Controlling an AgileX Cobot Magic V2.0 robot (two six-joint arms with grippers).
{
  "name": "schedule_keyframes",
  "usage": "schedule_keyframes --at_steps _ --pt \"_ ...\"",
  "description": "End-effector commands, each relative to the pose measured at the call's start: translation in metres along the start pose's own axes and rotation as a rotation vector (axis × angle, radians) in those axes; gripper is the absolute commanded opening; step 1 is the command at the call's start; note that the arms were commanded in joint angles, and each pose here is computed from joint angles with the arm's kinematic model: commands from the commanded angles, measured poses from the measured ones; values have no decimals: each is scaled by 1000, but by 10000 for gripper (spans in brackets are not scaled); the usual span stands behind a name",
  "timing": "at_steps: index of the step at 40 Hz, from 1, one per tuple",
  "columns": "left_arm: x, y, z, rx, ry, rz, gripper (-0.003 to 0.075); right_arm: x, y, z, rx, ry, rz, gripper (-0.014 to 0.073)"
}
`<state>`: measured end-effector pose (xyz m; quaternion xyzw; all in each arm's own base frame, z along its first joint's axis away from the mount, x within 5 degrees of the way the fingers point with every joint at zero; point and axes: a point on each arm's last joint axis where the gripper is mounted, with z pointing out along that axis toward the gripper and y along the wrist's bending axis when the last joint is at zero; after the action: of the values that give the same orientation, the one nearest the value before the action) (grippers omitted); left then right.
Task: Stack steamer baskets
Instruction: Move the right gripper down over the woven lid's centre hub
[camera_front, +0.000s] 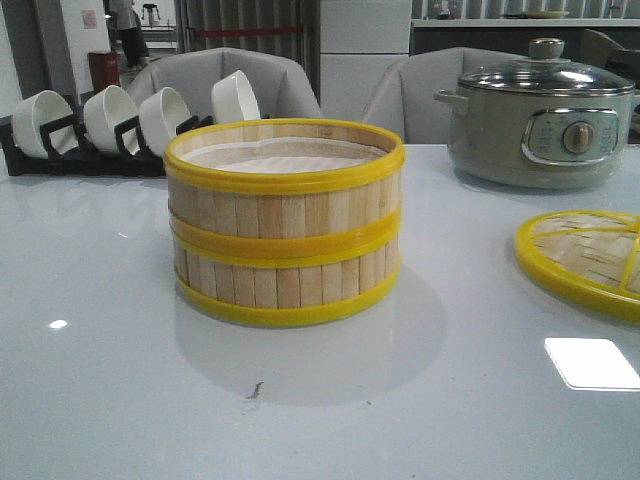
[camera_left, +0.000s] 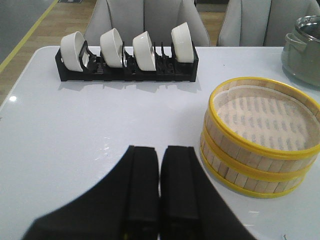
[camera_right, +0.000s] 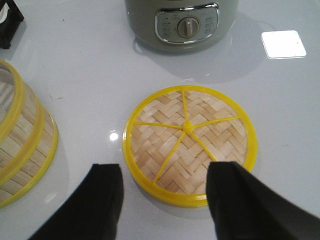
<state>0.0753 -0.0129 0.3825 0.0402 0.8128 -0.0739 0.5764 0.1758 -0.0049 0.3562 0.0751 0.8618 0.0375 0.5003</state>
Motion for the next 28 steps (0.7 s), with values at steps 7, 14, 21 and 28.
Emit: schedule_keyframes --at_steps 7,14,21,28 --pt "-15 -2 -2 22 -103 -5 85 -18 2 -9 -13 -121 -8 484" --pt "-15 -2 -2 22 -103 -5 85 -18 3 -9 -21 -117 5 484" --pt "-15 -2 -2 22 -103 -5 85 -18 4 -9 -28 -117 16 484" --pt "-15 -2 -2 22 -104 -5 85 -14 4 -7 -33 -65 31 484"
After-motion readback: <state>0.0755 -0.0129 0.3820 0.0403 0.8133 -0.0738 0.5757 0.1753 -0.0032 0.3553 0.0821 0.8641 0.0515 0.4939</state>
